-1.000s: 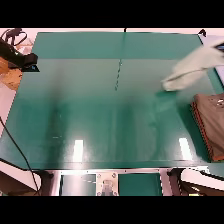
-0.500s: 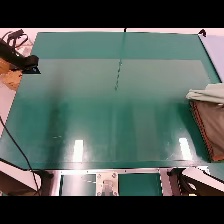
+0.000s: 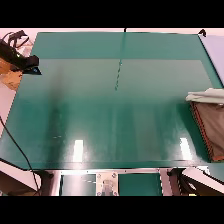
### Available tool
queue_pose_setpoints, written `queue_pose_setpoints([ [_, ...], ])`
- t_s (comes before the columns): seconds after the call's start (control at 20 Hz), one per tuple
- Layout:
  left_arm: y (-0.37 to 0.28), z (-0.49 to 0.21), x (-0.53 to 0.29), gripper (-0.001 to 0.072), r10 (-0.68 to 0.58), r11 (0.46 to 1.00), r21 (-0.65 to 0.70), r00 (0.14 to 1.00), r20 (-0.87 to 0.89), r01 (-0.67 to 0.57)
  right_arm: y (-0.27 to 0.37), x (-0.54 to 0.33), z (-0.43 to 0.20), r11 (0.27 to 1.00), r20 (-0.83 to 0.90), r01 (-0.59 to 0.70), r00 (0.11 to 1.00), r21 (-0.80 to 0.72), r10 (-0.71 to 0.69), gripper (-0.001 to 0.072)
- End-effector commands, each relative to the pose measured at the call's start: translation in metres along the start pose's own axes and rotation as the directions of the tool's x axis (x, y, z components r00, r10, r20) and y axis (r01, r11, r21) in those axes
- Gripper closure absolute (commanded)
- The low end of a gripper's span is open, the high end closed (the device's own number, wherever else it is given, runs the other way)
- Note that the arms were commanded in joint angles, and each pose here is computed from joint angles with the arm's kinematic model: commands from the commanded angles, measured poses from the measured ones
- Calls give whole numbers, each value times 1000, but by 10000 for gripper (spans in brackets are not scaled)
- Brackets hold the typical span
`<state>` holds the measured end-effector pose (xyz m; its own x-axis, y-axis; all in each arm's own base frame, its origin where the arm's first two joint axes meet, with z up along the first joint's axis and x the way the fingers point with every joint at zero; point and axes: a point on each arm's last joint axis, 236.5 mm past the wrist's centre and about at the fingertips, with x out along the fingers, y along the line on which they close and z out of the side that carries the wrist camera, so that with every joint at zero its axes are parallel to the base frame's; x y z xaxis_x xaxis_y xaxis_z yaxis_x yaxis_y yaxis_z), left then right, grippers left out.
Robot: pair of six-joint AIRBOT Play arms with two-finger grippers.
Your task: Fold the shirts.
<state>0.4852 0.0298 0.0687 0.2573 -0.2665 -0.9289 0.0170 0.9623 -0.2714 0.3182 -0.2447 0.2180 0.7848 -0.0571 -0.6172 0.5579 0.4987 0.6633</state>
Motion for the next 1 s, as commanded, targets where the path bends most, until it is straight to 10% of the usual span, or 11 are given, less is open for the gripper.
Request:
queue_pose_setpoints([
  [0.0,-3,0,0,683,-11,1000,-1,1000,1,11,63,13,42,971,149,-238,961,4,235,694],
  [0.65,-6,-3,0,683,-27,999,-26,1000,-13,27,13,16,36,993,-15,-89,996,-71,89,694],
  [0.95,-9,-5,-1,683,-39,999,-25,999,-22,39,-68,-32,0,964,-114,264,958,-14,-264,695],
])
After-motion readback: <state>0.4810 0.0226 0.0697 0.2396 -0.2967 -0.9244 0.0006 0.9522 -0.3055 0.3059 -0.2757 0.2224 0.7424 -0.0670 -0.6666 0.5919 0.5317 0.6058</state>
